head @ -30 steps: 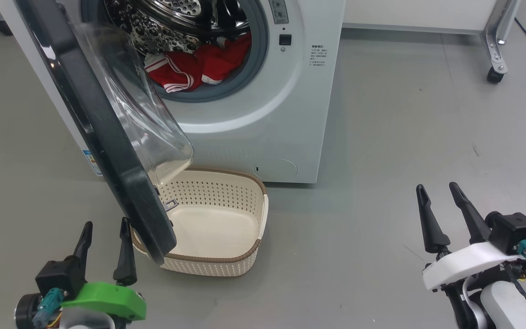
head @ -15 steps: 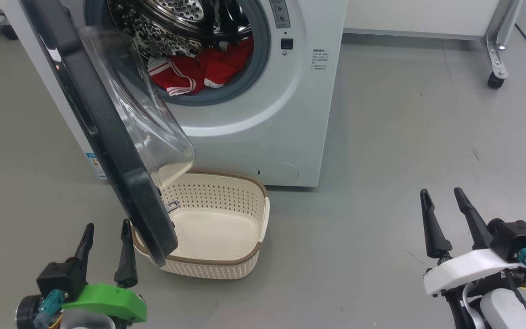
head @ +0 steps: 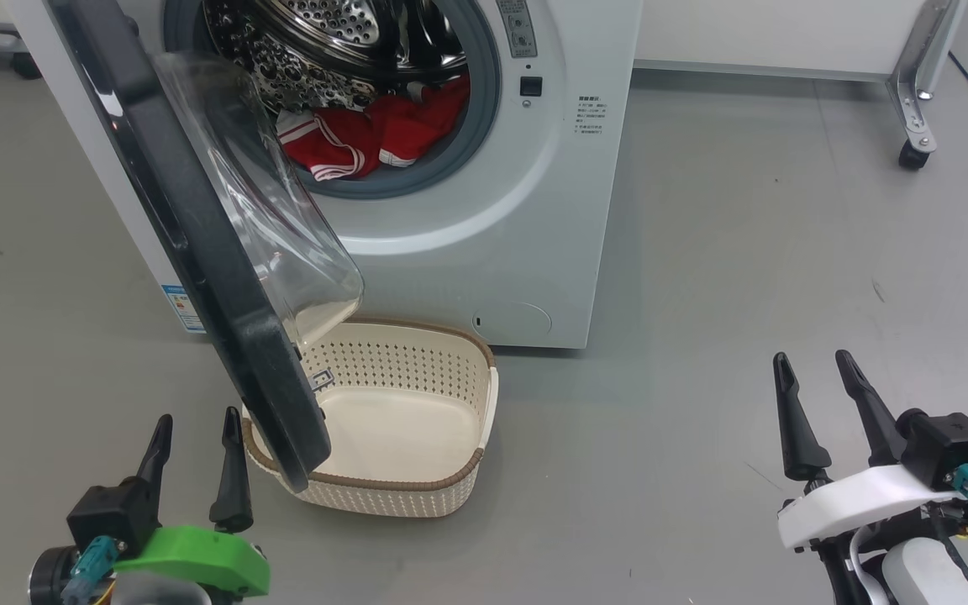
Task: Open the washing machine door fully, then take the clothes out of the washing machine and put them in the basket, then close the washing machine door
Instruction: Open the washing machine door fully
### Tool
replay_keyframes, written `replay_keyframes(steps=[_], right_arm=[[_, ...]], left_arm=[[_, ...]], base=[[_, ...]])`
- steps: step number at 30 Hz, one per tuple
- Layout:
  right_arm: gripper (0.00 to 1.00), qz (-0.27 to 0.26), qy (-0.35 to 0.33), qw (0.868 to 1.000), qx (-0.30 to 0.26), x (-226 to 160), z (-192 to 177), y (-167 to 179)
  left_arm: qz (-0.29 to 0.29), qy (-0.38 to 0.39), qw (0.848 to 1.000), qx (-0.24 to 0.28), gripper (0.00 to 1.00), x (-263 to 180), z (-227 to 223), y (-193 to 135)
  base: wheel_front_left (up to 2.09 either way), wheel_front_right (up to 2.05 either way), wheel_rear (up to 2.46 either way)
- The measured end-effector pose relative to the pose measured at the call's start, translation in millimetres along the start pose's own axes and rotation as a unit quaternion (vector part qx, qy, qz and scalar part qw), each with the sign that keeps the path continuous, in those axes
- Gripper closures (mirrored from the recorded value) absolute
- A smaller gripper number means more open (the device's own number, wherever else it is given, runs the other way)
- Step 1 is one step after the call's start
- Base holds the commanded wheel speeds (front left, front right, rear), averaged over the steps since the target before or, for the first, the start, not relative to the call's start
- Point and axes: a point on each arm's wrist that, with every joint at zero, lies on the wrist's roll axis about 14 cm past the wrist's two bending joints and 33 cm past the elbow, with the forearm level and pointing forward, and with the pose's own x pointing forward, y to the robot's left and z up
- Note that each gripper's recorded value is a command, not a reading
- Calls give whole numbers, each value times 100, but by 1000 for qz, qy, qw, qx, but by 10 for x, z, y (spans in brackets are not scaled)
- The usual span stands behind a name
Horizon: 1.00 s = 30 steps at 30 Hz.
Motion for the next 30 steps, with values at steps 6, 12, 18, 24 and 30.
replay_keyframes(steps=[6,12,18,24,30], right_arm=[[0,2,2,1000,-1,-21,-24,12],[0,-1,3,1000,-2,-30,-38,-4],[0,-1,4,1000,-2,-19,-49,-4],[0,-1,3,1000,1,-8,-56,-3],[0,-3,1,1000,4,2,-49,1]], left_arm=[[2,0,1000,-1,0,-10,-1,22],[3,3,1000,-2,100,-21,-20,31],[2,6,1000,-3,100,-16,-44,24],[1,-14,1000,-5,100,18,86,33],[2,-99,995,-2,100,149,636,48]], base=[[0,0,0],[0,0,0],[0,0,0],[0,0,0],[0,0,0]])
